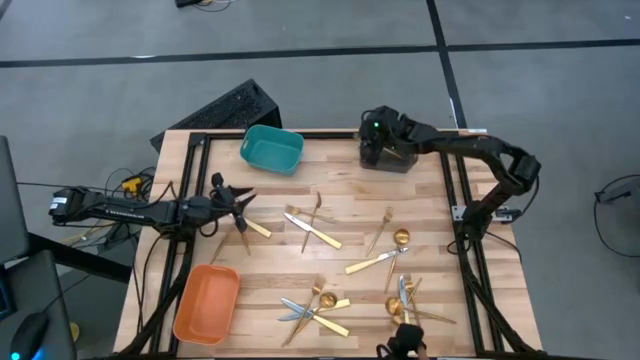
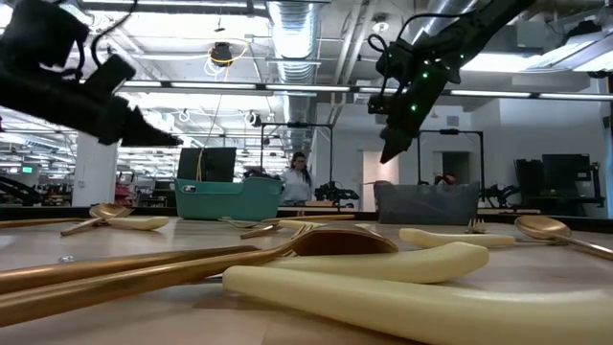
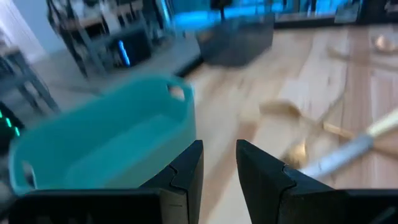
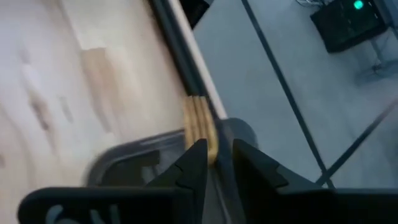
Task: Sort silverware by color (type)
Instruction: Put the gold spoon into the green bin
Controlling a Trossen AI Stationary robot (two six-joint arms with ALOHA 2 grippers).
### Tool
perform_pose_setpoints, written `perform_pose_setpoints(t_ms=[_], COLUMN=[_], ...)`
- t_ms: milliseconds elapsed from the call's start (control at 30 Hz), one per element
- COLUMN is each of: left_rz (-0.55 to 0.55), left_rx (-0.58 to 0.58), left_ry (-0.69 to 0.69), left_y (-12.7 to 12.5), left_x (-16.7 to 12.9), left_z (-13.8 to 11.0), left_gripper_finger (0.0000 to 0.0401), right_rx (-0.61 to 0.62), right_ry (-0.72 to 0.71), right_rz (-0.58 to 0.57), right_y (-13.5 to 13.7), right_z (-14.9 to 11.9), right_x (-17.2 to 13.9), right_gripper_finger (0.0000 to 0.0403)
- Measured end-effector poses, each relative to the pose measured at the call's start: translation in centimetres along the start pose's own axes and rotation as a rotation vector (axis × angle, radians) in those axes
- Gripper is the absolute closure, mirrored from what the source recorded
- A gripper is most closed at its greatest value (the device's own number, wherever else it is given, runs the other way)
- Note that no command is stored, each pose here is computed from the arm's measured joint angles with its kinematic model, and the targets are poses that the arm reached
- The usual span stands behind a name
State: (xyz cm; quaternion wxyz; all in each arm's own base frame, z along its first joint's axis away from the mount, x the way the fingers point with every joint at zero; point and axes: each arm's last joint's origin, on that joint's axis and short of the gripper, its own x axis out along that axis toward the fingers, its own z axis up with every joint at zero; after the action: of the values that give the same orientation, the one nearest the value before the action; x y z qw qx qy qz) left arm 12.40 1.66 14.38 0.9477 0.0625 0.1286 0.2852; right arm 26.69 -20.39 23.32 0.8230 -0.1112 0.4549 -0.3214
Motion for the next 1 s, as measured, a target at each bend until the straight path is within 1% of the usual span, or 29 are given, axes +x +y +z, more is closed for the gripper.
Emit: perform_pose_setpoints(t_ms=[67,133,233,300,433,533,633,700,833,933,1000], left_rz=[0.001,-0.016,-0.085,-0.098,-0.063,-0.029,0.045,0.089,0.120,0.092,0.047], left_rx=[0.021,0.036,0.070,0.076,0.061,0.087,0.097,0.089,0.105,0.098,0.086], left_ry=[-0.056,-0.102,-0.148,-0.166,-0.172,-0.169,-0.175,-0.184,-0.210,-0.237,-0.260], left_y=[0.0,0.0,-0.1,-0.2,-0.1,0.1,0.6,1.0,1.8,2.4,2.8], left_x=[0.0,-0.1,-0.1,-0.1,-0.1,-0.1,0.0,0.1,0.4,0.7,0.8], left_z=[0.6,1.1,1.5,1.6,1.8,1.8,1.9,2.1,2.4,2.5,2.6], left_gripper_finger=[0.0314,0.0314,0.0314,0.0314,0.0308,0.0300,0.0294,0.0293,0.0292,0.0292,0.0292], right_rx=[0.045,0.130,0.250,0.278,0.248,0.214,0.110,0.089,0.148,0.195,0.212], right_ry=[-0.015,-0.059,-0.168,-0.264,-0.406,-0.466,-0.563,-0.642,-0.730,-0.755,-0.749], right_rz=[-0.012,-0.013,0.080,0.162,0.303,0.359,0.332,0.308,0.300,0.297,0.304], right_y=[-0.3,-0.3,0.0,0.5,2.1,3.4,4.1,4.2,3.9,3.3,3.3], right_z=[0.1,0.5,1.4,2.4,3.9,4.7,5.7,6.4,7.4,8.1,8.1], right_x=[0.1,0.0,-0.2,-0.5,-1.5,-2.2,-2.9,-3.4,-4.2,-4.6,-4.6], right_gripper_finger=[0.0296,0.0295,0.0295,0.0295,0.0295,0.0294,0.0294,0.0294,0.0294,0.0294,0.0294])
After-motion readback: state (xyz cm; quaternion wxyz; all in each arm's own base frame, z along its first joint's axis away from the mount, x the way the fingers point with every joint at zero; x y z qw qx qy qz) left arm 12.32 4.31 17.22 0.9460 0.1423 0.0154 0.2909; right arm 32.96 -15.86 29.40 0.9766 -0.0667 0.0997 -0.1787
